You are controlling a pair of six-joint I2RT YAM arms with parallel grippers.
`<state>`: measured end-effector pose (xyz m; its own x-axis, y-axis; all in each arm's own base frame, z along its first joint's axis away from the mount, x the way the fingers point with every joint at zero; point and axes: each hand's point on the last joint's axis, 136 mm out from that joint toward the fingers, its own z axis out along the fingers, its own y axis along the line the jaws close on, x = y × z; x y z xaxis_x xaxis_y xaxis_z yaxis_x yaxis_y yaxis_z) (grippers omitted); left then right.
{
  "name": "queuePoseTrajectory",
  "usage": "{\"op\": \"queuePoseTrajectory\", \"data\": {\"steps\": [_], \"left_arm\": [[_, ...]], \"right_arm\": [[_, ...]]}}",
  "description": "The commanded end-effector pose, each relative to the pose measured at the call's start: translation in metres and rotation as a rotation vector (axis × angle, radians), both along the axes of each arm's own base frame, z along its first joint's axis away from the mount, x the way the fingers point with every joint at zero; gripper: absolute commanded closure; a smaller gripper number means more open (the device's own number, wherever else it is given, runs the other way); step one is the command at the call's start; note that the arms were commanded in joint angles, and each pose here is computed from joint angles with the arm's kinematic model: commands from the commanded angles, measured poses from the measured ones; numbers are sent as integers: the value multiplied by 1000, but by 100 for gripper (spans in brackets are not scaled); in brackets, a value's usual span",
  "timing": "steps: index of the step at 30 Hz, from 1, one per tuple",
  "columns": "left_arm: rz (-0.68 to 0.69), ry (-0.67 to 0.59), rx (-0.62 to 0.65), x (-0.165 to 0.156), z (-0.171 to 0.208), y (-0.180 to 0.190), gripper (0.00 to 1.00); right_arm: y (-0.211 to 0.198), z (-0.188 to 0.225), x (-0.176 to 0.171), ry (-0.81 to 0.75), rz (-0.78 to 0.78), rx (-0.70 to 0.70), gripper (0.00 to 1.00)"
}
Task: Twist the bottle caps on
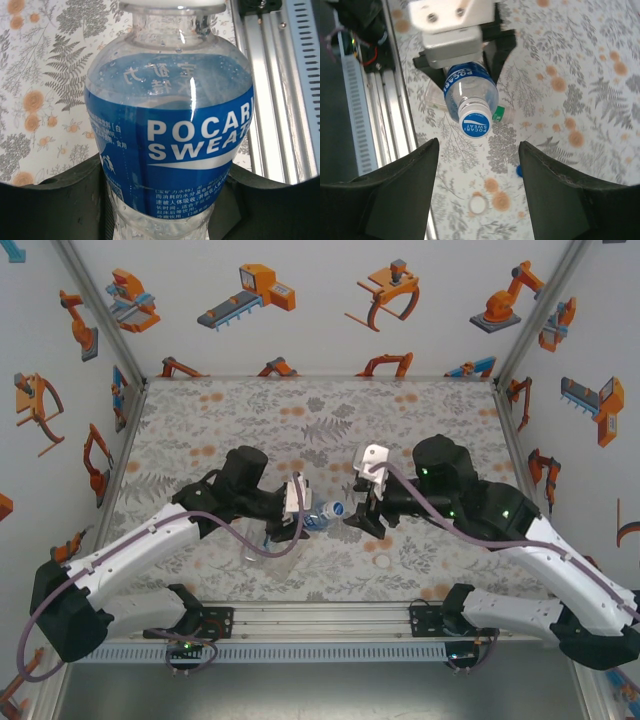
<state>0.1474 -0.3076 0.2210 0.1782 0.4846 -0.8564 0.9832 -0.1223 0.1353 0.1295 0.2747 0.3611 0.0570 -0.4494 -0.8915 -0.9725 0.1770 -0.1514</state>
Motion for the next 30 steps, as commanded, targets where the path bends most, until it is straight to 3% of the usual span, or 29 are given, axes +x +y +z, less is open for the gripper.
{"op": "queuePoseTrajectory", "data": {"steps": [1,30], "left_arm": [[-85,8,-42,-15,16,-3,100],[-120,-7,-46,-19,21,-3,100]], "right_arm": [[7,-1,-26,-139,215,2,40],[29,-26,-10,-145,199,-65,63]]}}
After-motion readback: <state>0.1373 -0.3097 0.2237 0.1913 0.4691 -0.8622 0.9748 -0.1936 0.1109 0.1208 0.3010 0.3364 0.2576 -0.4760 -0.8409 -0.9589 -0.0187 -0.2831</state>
